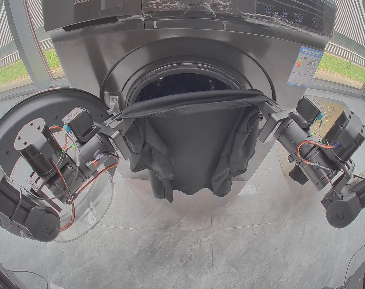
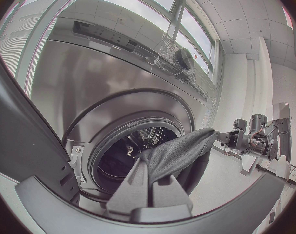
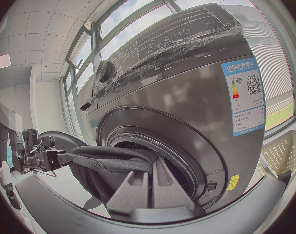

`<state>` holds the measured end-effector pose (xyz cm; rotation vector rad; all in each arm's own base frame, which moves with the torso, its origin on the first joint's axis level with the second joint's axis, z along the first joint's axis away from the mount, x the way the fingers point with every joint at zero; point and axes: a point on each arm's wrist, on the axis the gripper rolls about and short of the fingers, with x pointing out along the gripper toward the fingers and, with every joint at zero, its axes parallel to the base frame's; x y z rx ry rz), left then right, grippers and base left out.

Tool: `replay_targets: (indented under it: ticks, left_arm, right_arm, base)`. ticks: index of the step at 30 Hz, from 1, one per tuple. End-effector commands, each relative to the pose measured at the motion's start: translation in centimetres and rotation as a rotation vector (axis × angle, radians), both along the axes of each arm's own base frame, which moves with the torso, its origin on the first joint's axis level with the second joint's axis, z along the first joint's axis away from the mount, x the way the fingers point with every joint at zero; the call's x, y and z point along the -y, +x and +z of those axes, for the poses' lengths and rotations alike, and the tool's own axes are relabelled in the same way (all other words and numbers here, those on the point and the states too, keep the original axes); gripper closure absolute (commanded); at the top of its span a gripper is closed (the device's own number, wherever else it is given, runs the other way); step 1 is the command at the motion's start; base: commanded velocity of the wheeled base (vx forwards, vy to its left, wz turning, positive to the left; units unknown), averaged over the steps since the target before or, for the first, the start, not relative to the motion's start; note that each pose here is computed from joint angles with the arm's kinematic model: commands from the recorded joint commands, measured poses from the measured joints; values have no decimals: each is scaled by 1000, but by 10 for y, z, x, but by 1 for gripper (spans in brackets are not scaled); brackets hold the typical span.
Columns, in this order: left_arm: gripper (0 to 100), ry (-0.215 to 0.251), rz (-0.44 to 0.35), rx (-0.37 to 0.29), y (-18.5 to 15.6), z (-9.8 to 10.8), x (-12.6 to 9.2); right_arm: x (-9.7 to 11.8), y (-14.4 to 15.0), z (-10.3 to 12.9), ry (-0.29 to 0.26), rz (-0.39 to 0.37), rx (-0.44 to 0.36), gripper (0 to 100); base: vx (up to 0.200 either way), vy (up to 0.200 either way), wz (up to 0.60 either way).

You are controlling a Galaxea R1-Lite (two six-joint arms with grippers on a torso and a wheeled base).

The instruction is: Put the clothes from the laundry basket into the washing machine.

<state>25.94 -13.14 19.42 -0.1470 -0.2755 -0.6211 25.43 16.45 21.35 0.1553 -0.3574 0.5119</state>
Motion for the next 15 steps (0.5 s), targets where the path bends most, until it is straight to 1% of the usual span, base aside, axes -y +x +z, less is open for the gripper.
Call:
replay_targets:
  ticks: [1, 3, 8, 15]
  left_arm:
    - [100, 3, -2, -6, 1, -2, 1]
    - [100, 4, 0, -8, 1, -2, 1]
    - [100, 2, 1, -7, 2, -2, 1]
    - [100, 0, 1, -3, 3, -1, 1]
  right_arm:
    - [2, 1, 0, 0, -7, 0, 100]
    - [3, 2, 0, -2, -10, -2, 100]
    - [17, 11, -2, -7, -66, -11, 100]
    - [18, 11, -1, -5, -70, -8, 100]
  base:
    - [0, 0, 0]
    - [0, 0, 0]
    - [0, 0, 0]
    - [0, 0, 0]
